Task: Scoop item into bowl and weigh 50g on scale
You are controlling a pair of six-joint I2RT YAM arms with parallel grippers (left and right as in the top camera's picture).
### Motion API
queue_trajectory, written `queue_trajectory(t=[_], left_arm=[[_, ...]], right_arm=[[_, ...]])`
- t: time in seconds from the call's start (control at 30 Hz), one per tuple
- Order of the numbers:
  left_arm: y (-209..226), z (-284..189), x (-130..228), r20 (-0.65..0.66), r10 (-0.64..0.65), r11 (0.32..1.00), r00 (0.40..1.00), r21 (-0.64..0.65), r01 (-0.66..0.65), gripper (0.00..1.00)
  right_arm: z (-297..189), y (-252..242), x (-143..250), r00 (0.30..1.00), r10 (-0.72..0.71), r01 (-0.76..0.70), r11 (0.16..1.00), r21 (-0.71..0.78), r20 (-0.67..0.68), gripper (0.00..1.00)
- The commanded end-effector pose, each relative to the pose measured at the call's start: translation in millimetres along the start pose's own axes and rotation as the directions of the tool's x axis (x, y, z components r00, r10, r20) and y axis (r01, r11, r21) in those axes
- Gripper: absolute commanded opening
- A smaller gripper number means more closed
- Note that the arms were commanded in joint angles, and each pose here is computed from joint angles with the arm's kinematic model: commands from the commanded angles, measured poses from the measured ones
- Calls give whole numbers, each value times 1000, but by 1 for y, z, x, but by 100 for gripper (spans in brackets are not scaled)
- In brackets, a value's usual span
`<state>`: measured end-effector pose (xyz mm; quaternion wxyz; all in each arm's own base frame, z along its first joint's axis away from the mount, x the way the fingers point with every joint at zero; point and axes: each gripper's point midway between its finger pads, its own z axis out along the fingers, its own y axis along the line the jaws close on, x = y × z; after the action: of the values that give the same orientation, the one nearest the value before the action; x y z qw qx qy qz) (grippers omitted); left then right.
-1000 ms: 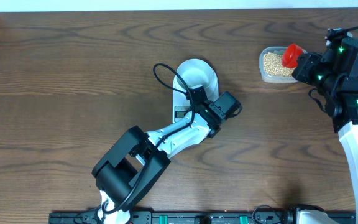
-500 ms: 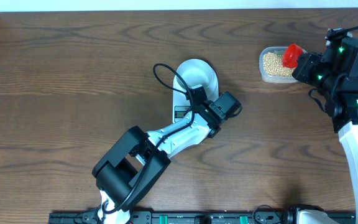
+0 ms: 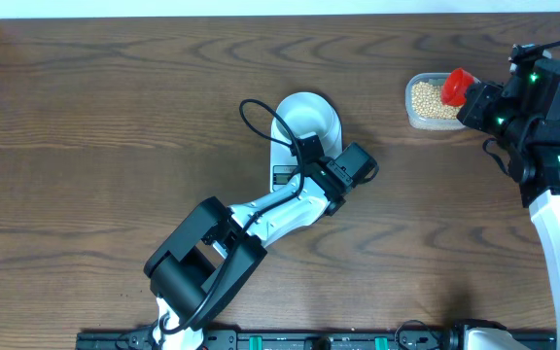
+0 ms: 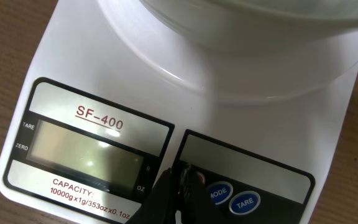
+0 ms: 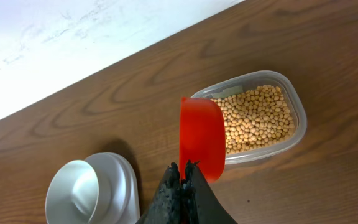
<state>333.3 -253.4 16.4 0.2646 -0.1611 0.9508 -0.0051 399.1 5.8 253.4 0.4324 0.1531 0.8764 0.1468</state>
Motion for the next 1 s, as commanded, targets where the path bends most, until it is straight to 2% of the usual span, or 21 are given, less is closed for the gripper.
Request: queue_trajectory(t=[0.0, 0.37, 0.77, 0.87, 0.97], left_arm=[[4, 1, -1, 8, 1, 1000, 1000, -16, -1, 7], [-3, -44, -29, 52, -27, 997, 998, 68, 24, 7], [10, -60, -31, 40, -13, 999, 999, 44, 12, 7], [12, -60, -32, 53, 39, 999, 998, 32, -41, 7], [22, -61, -42, 101, 149, 989, 984, -29, -147, 7]], right_arm=[[-4, -2, -12, 999, -2, 1, 1000, 19, 34, 1], [-5, -4, -13, 999, -2, 0, 999, 34, 39, 2], [-5, -7, -14, 999, -2, 0, 999, 49, 44, 1], [-5, -12, -14, 999, -2, -2, 997, 79, 48, 1], [-6, -19, -16, 998, -4, -3, 993, 119, 61, 1]])
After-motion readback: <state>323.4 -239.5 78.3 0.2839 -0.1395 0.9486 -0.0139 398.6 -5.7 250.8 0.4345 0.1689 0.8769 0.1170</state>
